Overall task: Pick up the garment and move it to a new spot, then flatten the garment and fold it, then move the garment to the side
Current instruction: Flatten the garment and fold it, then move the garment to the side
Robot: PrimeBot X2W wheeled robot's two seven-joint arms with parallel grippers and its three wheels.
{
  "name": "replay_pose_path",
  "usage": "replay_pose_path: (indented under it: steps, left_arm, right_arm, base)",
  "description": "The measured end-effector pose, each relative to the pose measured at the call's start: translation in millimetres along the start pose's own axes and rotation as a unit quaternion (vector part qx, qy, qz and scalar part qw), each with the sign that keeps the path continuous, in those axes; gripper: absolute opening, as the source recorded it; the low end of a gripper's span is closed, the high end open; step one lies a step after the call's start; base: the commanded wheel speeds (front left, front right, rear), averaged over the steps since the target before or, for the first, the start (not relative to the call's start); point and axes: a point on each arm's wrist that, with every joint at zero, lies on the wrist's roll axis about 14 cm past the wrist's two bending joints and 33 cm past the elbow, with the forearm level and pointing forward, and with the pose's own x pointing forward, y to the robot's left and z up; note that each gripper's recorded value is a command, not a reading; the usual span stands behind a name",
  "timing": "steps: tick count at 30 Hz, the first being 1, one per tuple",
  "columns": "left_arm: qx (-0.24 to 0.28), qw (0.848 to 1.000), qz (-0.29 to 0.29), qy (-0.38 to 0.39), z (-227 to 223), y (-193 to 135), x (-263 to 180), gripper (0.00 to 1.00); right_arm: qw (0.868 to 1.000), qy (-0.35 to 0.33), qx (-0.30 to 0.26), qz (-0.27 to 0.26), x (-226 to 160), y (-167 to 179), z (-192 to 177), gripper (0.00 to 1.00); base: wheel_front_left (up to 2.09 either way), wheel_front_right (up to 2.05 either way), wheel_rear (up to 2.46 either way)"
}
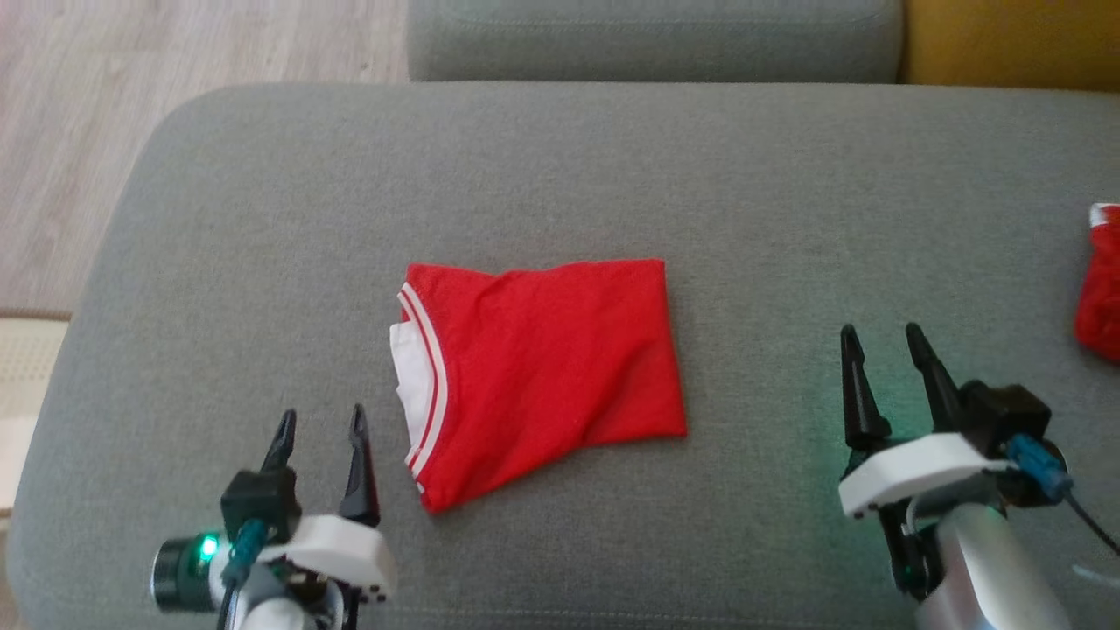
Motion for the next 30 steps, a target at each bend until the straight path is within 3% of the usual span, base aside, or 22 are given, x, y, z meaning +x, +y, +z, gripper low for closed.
replay_pose_path:
  steps: [9, 23, 30]
  left_arm:
    - [0.017, 1.000, -0.006, 0.003, -4.7, -1.2, -13.0, 1.00]
    - [0.028, 1.000, -0.013, 0.004, -7.4, -1.1, -19.3, 1.00]
    - [0.025, 1.000, -0.010, 0.012, -11.8, 2.7, -22.3, 1.00]
  right_arm:
    - [1.000, 0.006, 0.007, -0.024, -37.1, -11.1, -9.6, 1.00]
    - [1.000, 0.004, 0.011, -0.021, -43.2, -8.0, -9.8, 1.00]
    - [0.999, 0.024, 0.018, 0.011, -35.6, 13.1, -22.1, 1.00]
  base:
    - [0.00, 0.00, 0.00]
    - [0.00, 0.00, 0.00]
    - [0.00, 0.00, 0.00]
